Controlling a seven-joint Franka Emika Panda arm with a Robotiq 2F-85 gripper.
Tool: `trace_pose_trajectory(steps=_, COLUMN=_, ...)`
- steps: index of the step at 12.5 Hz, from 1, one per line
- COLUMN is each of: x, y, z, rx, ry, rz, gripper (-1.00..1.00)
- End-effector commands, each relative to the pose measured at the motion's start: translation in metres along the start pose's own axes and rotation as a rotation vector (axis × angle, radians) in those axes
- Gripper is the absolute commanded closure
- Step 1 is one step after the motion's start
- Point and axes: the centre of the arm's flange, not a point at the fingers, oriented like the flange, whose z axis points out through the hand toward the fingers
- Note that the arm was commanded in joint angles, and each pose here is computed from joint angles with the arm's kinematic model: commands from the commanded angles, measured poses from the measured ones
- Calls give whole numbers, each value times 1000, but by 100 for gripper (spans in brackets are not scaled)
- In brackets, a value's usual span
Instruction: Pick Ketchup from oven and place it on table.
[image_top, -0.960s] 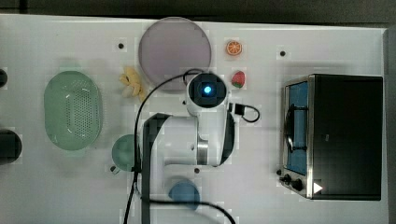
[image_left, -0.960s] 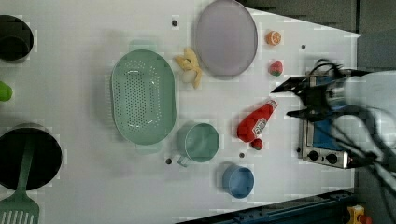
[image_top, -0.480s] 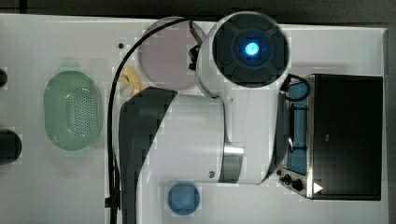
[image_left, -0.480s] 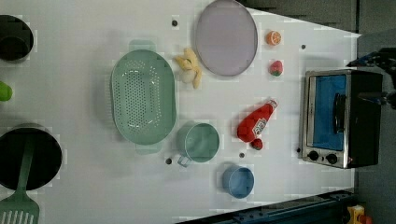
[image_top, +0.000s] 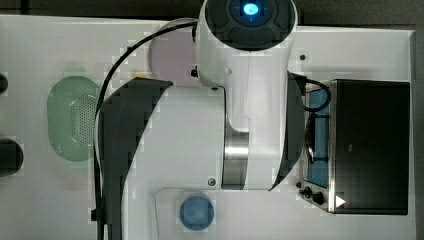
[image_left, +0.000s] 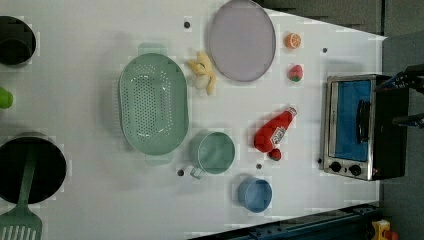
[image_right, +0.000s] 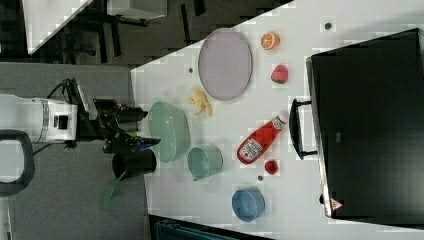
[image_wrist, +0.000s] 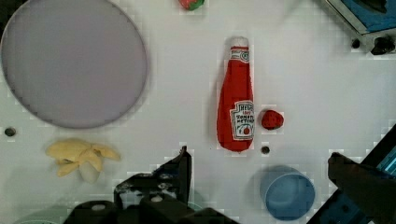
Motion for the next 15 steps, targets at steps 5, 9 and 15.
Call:
trace_pose_trajectory(steps=5, x=4, y=10, z=-30, rx=59, ry=28, rz=35, gripper=-100)
trace_pose_trajectory(steps=9, x=4, y=10, z=-29, rx=58, ry=28, rz=35, gripper=-100)
trace_pose_trajectory(steps=15, x=4, y=10, z=-29, rx=58, ry=28, rz=35, gripper=-100)
